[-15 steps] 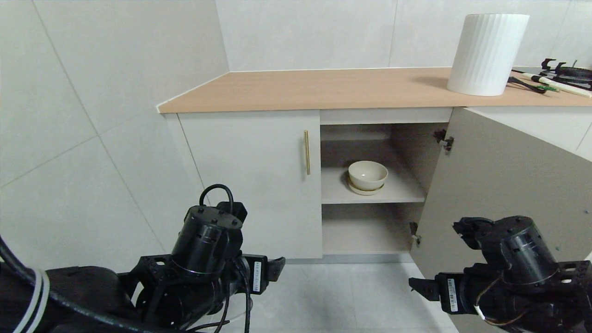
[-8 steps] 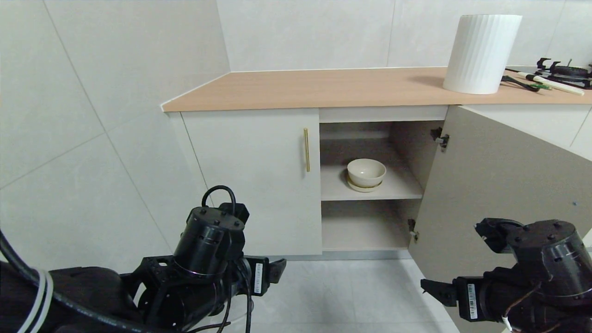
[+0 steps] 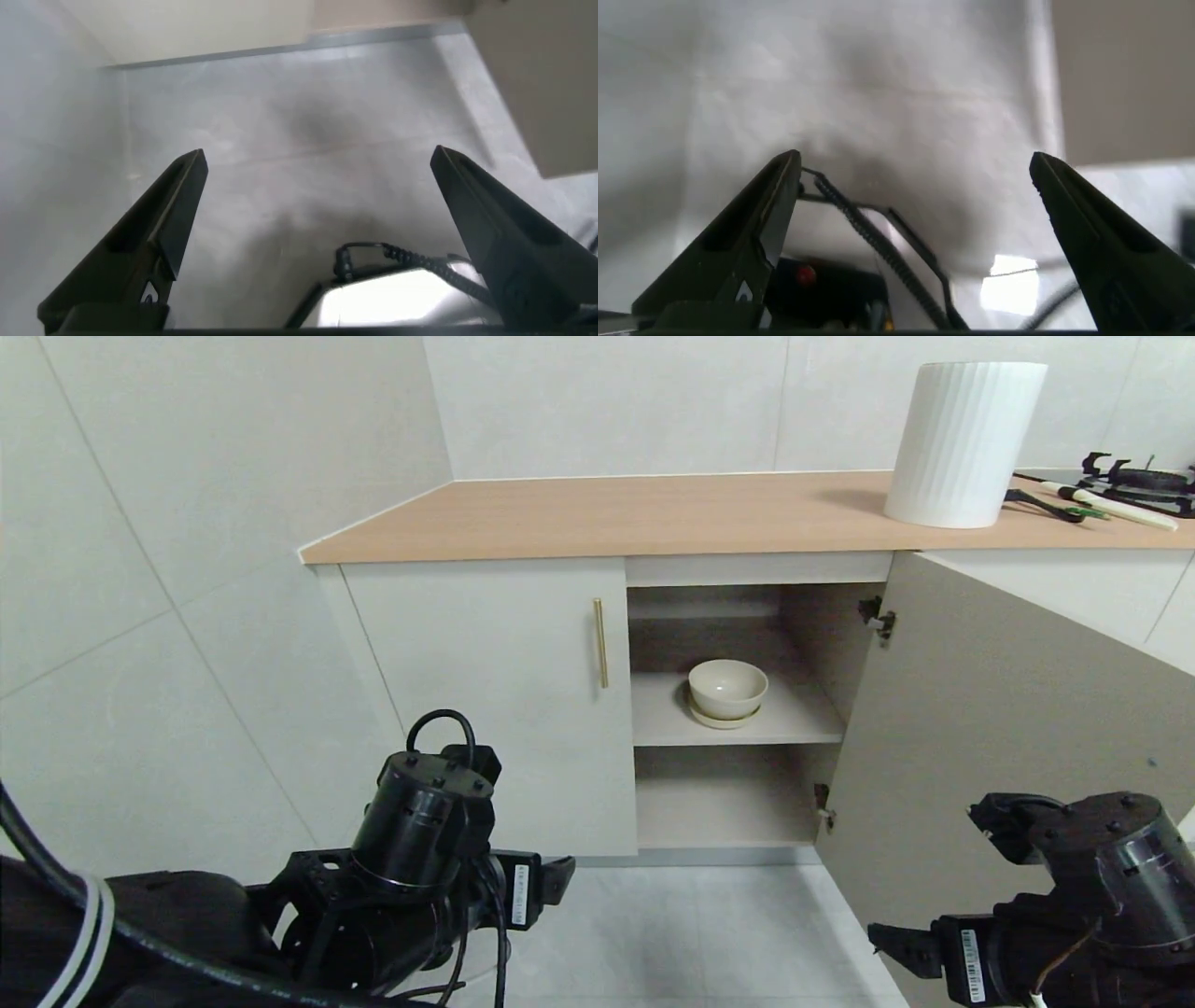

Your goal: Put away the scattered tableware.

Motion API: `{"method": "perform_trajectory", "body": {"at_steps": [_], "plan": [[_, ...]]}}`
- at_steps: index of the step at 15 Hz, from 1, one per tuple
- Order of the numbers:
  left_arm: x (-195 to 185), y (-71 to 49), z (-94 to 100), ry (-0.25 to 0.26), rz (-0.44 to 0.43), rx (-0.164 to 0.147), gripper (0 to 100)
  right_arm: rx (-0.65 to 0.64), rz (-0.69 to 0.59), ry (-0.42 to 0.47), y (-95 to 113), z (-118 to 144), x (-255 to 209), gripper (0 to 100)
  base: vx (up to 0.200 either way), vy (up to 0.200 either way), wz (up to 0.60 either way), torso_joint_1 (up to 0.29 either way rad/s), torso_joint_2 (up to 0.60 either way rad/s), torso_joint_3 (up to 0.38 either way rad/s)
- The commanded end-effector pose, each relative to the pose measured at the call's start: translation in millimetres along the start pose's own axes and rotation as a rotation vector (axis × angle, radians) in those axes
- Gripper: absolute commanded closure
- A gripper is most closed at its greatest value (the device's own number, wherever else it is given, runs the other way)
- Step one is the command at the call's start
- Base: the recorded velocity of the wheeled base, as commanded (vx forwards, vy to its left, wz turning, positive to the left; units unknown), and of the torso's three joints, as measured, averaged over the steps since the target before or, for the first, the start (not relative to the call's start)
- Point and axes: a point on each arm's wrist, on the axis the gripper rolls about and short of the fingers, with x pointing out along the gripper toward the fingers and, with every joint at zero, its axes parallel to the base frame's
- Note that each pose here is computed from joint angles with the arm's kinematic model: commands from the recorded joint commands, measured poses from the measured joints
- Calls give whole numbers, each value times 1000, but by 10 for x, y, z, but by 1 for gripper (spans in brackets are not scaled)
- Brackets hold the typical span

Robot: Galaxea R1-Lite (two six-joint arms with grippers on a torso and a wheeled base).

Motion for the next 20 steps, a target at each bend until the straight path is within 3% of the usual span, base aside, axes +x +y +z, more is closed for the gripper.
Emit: {"method": "perform_trajectory", "body": {"at_steps": [1,5,8,11,15,20], "plan": [[4,2,-2,1,1,-1,0,1,6,-10,0,32,-66,0,0,-200,0,2,2,2],[-3,3,3,-1,0,-2,0,-9,-20,41,-112,-51,-276,0,0,-200,0,4,1,5],[-3,3,3,-1,0,-2,0,54,-74,19,-351,-129,-465,0,0,-200,0,4,2,6],[-7,5,2,-1,0,-2,0,113,-154,28,-541,-188,-639,0,0,0,0,0,0,0],[-22,6,13,-8,-3,-4,0,207,-339,-59,-877,-74,-754,0,0,0,0,0,0,0],[-25,6,15,-10,-3,-5,0,295,-363,-172,-1027,256,-642,0,0,0,0,0,0,0]]}}
